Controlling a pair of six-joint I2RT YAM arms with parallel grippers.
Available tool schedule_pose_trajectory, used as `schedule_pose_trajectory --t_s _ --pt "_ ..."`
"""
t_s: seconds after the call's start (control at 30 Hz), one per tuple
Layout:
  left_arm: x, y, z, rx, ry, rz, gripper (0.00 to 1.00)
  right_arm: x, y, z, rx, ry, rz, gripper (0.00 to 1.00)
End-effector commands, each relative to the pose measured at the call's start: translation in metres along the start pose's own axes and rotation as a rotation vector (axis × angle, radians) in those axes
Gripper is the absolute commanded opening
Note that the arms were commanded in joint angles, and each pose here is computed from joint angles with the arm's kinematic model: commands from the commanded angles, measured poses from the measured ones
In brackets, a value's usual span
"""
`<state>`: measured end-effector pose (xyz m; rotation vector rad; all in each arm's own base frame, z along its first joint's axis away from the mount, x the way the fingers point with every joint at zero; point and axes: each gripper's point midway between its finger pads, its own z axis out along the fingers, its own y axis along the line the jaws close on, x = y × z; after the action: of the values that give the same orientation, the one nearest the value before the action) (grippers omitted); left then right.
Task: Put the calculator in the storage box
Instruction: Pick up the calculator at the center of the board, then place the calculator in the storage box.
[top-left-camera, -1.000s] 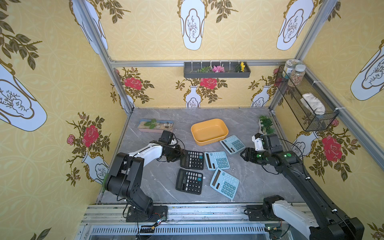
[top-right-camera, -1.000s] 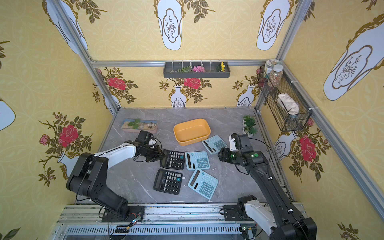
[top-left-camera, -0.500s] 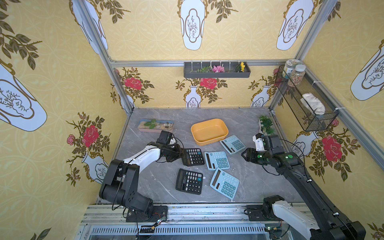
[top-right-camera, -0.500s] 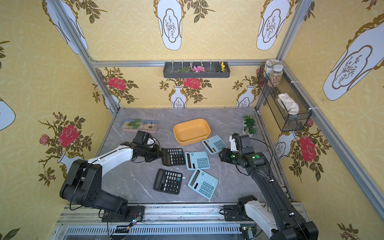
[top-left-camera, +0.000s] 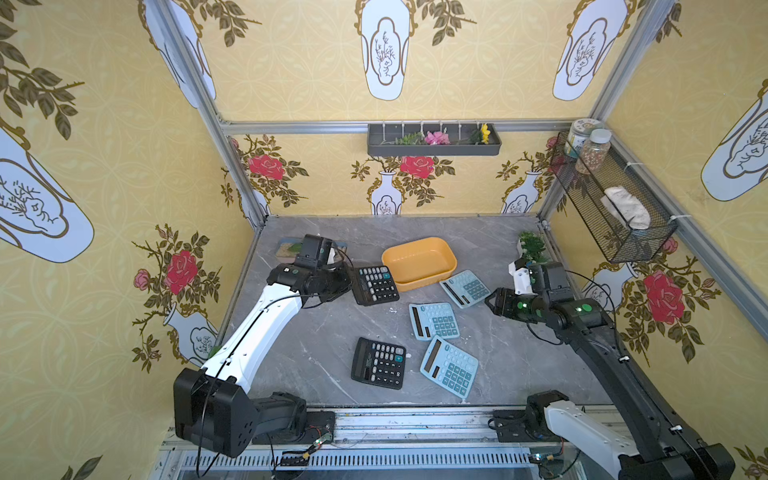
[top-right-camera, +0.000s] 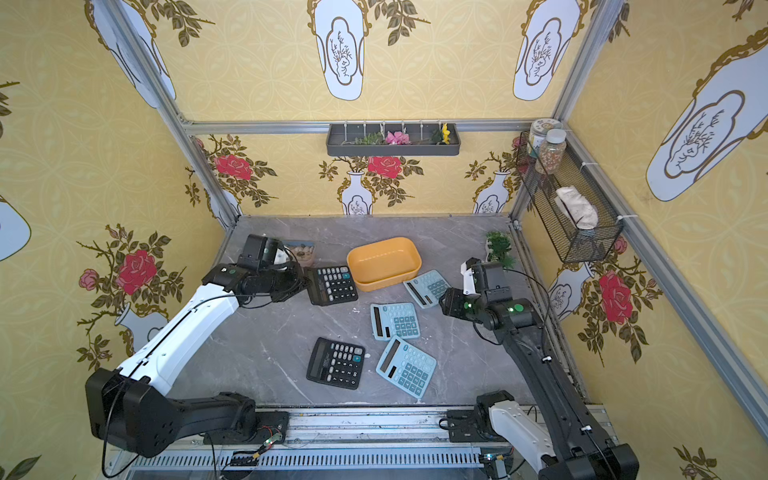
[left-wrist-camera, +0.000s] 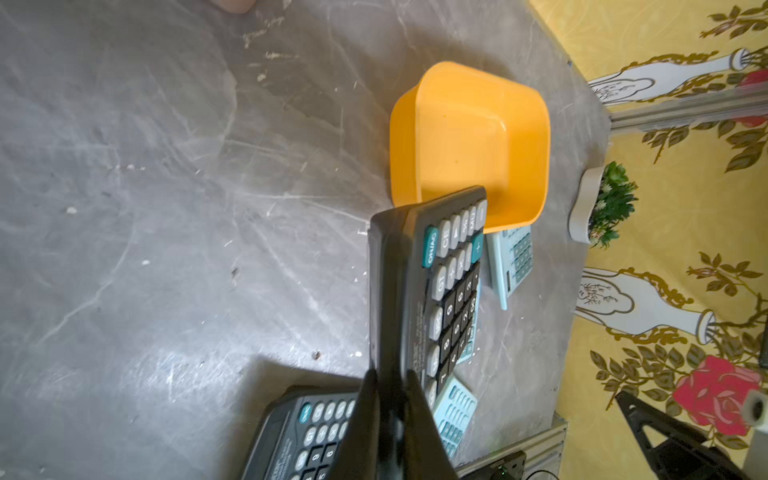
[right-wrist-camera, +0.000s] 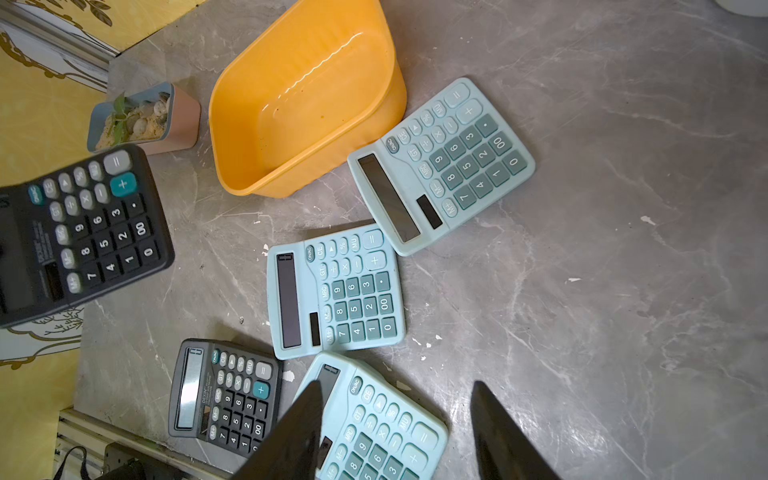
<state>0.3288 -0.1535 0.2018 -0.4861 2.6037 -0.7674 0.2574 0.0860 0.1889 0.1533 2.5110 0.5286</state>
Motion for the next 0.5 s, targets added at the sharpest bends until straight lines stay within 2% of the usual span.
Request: schedule_pose_trajectory --t_s 0.0,0.23,0.47 --pt "-0.017 -0.019 0.012 0.030 0.009 -0.036 0.00 -0.001 0.000 0.000 0.006 0.006 -0.003 0.58" --pt "-0.049 -0.057 0.059 0.079 0.022 -0.072 0.00 -0.002 -0.001 0.004 0.005 0.012 0.015 0.58" --pt "-0.048 -0.069 0.111 0.072 0.067 -0.115 0.00 -0.002 -0.002 0.005 0.006 0.015 0.022 0.58"
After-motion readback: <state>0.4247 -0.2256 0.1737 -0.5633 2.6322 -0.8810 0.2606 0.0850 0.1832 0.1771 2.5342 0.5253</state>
